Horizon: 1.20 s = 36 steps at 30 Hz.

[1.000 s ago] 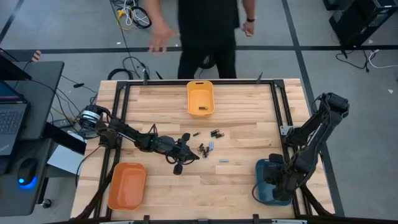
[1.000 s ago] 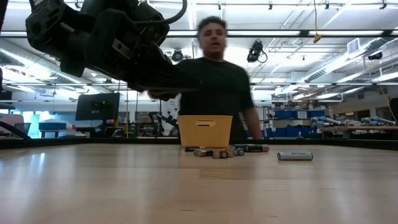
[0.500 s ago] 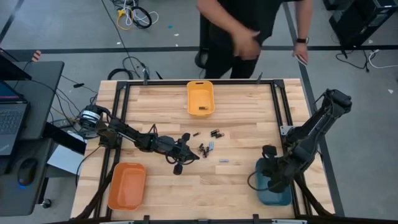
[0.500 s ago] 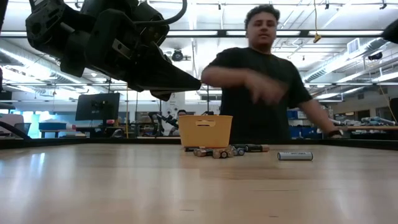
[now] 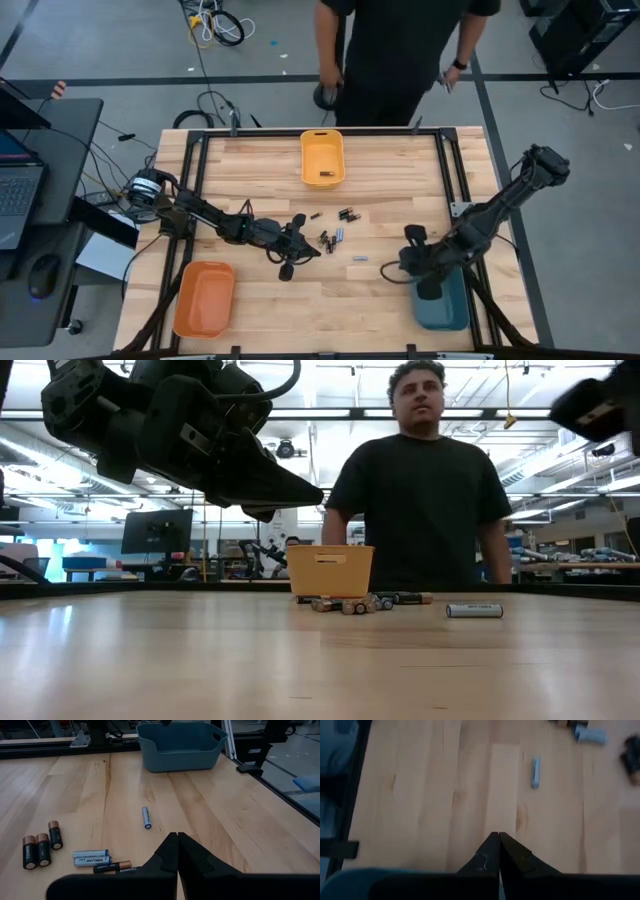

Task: Sort batteries
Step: Put the small black battery into the yellow bin

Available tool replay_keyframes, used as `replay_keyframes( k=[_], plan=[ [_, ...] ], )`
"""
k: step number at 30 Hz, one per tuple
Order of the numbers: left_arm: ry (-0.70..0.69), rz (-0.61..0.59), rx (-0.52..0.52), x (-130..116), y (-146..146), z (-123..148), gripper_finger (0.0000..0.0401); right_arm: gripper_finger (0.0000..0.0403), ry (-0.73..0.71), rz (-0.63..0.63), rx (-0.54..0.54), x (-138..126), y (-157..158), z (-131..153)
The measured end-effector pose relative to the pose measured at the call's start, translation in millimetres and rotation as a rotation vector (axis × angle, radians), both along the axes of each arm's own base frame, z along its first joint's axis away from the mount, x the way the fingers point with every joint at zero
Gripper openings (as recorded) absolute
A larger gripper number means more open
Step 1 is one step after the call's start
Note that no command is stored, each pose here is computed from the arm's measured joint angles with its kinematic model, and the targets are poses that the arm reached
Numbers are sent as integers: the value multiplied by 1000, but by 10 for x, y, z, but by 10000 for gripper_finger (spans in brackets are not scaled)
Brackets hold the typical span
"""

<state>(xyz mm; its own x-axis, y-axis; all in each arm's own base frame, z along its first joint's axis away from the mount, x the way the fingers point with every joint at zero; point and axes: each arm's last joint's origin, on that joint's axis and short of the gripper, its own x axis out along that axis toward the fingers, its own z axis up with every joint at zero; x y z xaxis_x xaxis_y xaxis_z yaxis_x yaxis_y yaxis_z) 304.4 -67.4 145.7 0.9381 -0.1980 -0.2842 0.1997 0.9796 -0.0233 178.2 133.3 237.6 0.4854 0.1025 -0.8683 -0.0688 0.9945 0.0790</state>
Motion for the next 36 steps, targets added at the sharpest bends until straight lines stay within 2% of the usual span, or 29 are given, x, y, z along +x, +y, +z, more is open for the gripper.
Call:
replay_keyframes(
  k=[10, 17, 25, 36],
  plan=[
    [22, 0, 5, -2, 1, -17, 10, 9, -122, 3, -26, 301, -232, 44],
    [133, 27, 39, 80, -9, -9, 10, 9, -223, -46, -28, 467, -438, -6],
    [326, 56, 120, 196, -22, 61, 10, 16, -276, -81, -34, 523, -573, -134],
    [446, 88, 137, 282, -35, 203, 10, 20, -374, -118, 17, 532, -607, -305]
  ],
)
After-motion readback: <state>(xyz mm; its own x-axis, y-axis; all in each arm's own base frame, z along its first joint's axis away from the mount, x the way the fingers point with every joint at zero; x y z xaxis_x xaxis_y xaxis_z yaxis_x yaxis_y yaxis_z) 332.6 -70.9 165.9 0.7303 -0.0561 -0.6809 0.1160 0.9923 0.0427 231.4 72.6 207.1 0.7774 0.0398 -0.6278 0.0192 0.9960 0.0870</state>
